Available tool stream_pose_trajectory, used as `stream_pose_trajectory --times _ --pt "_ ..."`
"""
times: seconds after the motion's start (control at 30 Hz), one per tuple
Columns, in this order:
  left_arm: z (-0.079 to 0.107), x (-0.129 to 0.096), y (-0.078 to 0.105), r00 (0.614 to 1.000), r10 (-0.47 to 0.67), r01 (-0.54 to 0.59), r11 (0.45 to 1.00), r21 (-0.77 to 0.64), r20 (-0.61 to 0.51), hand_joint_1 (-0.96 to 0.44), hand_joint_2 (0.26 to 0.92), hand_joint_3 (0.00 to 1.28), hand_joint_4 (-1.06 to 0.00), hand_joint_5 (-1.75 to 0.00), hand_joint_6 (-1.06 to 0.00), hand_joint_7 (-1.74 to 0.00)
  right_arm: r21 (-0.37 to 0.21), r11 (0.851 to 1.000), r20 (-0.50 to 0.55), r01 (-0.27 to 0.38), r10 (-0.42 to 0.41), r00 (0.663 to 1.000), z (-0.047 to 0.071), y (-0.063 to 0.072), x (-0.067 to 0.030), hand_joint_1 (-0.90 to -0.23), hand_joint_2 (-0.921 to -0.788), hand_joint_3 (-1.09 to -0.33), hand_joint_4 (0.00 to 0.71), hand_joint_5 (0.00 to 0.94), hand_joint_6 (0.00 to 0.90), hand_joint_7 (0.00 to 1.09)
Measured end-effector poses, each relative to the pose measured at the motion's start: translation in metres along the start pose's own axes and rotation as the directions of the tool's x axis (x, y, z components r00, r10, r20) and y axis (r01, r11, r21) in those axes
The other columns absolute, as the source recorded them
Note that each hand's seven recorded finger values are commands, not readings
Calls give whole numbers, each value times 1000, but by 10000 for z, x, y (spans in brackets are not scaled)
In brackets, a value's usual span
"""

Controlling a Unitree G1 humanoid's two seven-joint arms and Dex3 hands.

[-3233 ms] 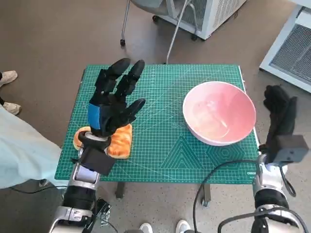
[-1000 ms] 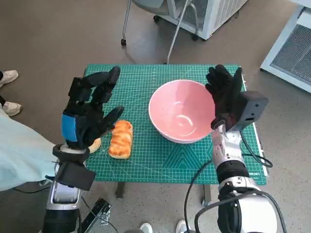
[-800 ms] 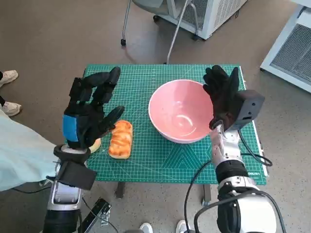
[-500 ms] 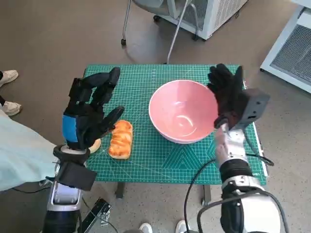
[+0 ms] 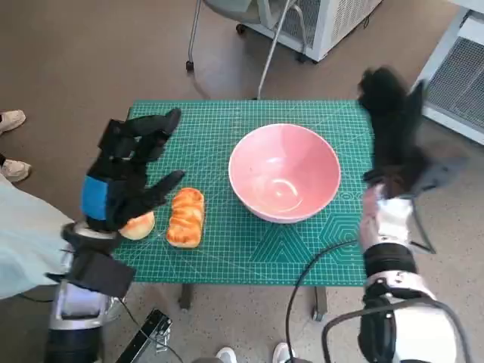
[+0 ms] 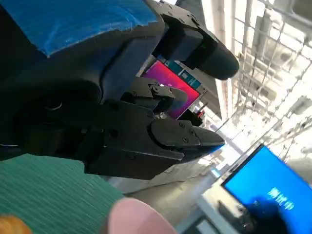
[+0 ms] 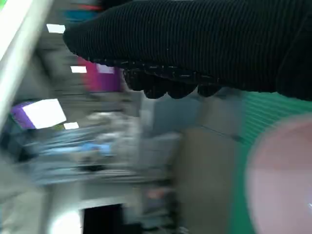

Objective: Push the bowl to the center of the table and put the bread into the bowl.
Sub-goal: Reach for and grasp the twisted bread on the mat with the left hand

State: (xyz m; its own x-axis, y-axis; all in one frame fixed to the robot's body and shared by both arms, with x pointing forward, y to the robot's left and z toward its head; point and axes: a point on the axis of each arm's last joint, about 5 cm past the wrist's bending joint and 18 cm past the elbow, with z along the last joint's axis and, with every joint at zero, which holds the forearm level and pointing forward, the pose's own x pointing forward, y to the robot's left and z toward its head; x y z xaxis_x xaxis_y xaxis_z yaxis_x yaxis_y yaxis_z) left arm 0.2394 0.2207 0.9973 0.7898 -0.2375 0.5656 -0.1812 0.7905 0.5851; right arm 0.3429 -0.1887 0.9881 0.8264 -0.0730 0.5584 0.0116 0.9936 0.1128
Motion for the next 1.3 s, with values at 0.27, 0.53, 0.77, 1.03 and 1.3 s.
stream_pose_trajectory --times 0.27,0.53,0.77,1.03,1.3 --pt "46 25 121 997 -80 76 990 115 24 -163 908 130 -371 -2 -181 -812 -86 991 226 -106 123 966 114 -149 -94 -574 -921 -788 298 22 60 716" --pt "-12 109 282 932 -362 351 889 294 -19 -80 915 27 -394 -5 -350 -497 -89 971 325 -220 237 915 149 -159 -221 -605 -921 -738 356 43 104 705" --pt "-32 322 549 803 -591 534 655 534 -78 15 873 2 -415 -4 -478 -272 -106 951 298 -290 309 903 124 -161 -332 -620 -921 -738 353 37 76 696" --pt "7 512 662 676 -726 517 343 785 -127 -29 850 1 -378 0 -481 -122 -113 942 284 -317 337 898 126 -140 -366 -626 -921 -751 337 21 36 733" --pt "-39 622 537 532 -824 456 85 886 -195 -81 865 9 -287 0 -411 -55 -104 942 284 -318 334 899 145 -107 -351 -632 -921 -753 332 17 26 748"
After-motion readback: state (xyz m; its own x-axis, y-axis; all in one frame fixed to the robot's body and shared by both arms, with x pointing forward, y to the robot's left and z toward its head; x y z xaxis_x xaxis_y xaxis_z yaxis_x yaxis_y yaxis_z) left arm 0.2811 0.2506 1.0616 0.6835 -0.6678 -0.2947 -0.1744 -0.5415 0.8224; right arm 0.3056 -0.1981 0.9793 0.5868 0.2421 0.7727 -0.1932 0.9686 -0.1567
